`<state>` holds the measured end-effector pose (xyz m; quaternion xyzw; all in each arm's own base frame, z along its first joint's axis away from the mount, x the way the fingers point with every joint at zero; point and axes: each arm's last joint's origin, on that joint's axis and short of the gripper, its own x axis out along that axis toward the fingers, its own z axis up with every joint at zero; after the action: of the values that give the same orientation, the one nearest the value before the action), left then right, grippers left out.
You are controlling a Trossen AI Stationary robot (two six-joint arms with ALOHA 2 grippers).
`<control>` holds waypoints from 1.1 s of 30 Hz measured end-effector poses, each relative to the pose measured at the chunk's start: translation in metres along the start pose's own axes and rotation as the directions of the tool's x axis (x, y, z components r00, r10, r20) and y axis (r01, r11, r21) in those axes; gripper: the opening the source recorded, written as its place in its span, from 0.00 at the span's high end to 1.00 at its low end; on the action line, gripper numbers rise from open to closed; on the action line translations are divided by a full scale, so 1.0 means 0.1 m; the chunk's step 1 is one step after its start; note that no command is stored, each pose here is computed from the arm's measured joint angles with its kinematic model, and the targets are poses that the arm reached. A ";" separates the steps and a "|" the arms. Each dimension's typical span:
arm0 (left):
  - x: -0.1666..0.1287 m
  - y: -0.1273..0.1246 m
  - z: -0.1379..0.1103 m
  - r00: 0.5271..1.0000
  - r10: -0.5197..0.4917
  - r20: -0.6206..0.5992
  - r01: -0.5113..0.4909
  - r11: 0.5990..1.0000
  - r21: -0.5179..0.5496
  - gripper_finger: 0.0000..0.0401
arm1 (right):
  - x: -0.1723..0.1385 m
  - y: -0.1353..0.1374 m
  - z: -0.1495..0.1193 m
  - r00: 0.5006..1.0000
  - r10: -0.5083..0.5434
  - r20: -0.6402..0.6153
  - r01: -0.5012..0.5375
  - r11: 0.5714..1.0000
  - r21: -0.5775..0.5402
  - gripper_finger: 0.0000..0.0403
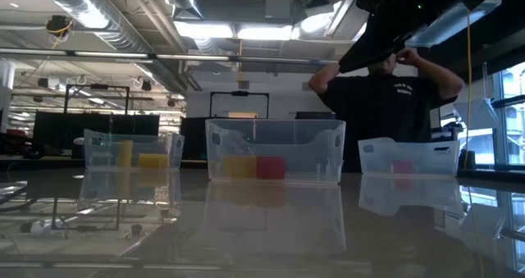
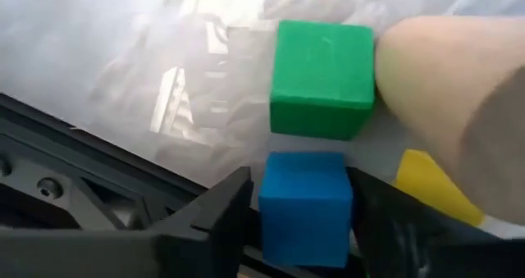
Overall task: Sort blocks by size
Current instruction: Put the blue square block into the bottom transparent bin
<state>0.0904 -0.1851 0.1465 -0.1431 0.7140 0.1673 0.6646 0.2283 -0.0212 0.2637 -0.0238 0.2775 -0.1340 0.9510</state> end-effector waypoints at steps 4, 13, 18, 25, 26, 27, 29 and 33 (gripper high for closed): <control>-0.01 0.01 0.00 1.000 0.004 -0.016 -0.003 0.999 0.034 0.70 | 0.00 0.00 0.00 1.000 0.000 0.001 0.000 1.000 0.001 0.30; -0.28 0.05 -0.03 0.998 -0.018 -0.055 0.017 1.000 -0.025 0.71 | 0.00 0.00 0.00 1.000 0.000 0.001 0.000 1.000 0.000 0.30; -0.67 0.18 0.01 0.999 -0.026 0.024 0.029 0.987 -0.156 0.71 | 0.00 0.00 0.00 1.000 0.000 0.001 0.000 1.000 0.001 0.30; -1.12 0.41 0.25 0.907 -0.103 0.408 0.231 0.932 -0.280 0.71 | 0.00 0.00 0.00 1.000 0.000 0.001 0.000 1.000 0.001 0.30; -1.17 0.45 0.29 0.871 -0.106 0.479 0.267 0.922 -0.280 0.71 | 0.00 0.00 0.00 1.000 0.000 0.001 0.000 1.000 0.001 0.30; -1.20 0.48 0.34 0.833 -0.098 0.544 0.290 0.915 -0.279 0.71 | 0.00 0.00 0.00 1.000 0.000 0.001 0.000 1.000 0.000 0.30; -1.25 0.54 0.43 0.763 -0.055 0.644 0.297 0.915 -0.274 0.70 | 0.00 0.00 0.00 1.000 0.000 0.001 0.000 1.000 0.000 0.30; -1.29 0.63 0.65 0.674 0.060 0.736 0.241 0.924 -0.296 0.69 | 0.00 0.00 0.00 1.000 0.000 0.001 0.000 1.000 0.001 0.30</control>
<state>0.1322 -0.1027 0.2741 -0.2220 0.3344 0.3079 0.8626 0.2284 -0.0213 0.2639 -0.0236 0.2769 -0.1341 0.9512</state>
